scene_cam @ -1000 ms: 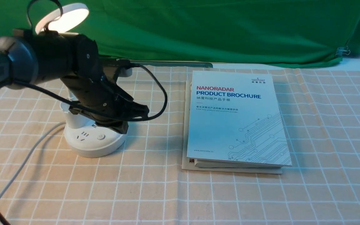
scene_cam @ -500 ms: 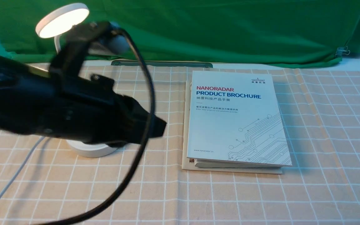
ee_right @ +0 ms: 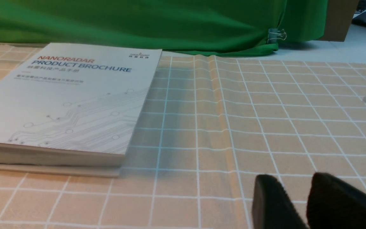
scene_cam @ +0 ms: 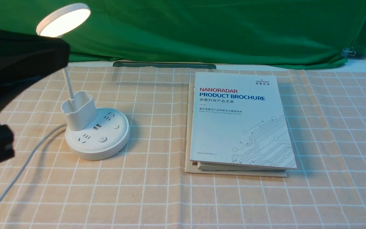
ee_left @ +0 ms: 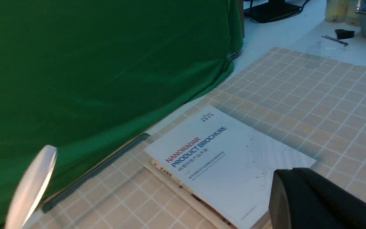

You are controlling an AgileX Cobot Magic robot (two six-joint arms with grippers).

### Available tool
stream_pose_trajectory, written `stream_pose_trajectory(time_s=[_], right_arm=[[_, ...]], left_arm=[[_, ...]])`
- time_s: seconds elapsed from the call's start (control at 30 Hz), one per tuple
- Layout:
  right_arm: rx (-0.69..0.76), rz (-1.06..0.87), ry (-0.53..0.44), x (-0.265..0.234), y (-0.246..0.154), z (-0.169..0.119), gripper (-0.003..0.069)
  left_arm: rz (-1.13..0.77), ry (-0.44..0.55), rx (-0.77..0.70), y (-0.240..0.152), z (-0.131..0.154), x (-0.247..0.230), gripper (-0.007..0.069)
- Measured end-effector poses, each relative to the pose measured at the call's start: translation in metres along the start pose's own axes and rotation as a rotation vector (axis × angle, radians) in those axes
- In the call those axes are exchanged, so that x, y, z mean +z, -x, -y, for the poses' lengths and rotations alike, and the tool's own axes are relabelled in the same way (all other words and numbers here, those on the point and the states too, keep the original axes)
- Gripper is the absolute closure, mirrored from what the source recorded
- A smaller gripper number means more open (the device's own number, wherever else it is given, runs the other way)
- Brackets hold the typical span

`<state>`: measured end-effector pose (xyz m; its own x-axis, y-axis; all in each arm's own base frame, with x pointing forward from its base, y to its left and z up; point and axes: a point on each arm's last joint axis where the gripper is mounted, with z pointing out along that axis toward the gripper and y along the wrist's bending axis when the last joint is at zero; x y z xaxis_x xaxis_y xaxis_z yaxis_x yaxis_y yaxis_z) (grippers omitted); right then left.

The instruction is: Turn on the table lamp on the light coffee tablecloth with your hand.

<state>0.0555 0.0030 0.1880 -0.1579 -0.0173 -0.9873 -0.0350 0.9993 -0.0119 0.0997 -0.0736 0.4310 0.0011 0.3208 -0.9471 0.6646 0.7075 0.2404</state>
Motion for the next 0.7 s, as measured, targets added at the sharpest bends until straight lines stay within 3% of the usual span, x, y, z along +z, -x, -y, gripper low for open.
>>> stream_pose_trajectory(time_s=[0.2,0.3,0.5,0.63,0.7], right_arm=[[0.000,0.000,0.000,0.000,0.000,0.000,0.0418],[0.000,0.000,0.000,0.000,0.000,0.000,0.0418],[0.000,0.000,0.000,0.000,0.000,0.000,0.0418],[0.000,0.000,0.000,0.000,0.000,0.000,0.0418],[0.000,0.000,0.000,0.000,0.000,0.000,0.0418]], left_arm=[[-0.109,0.113,0.030,-0.024,0.000,-0.028,0.0625],[-0.110,0.249,0.007,-0.052,-0.001,-0.039,0.0625],[0.184,0.552,-0.074,-0.120,0.010,-0.051,0.0625],[0.346,0.669,-0.071,-0.159,0.023,-0.053,0.0625],[0.356,0.679,-0.100,-0.182,0.028,-0.047,0.0625]])
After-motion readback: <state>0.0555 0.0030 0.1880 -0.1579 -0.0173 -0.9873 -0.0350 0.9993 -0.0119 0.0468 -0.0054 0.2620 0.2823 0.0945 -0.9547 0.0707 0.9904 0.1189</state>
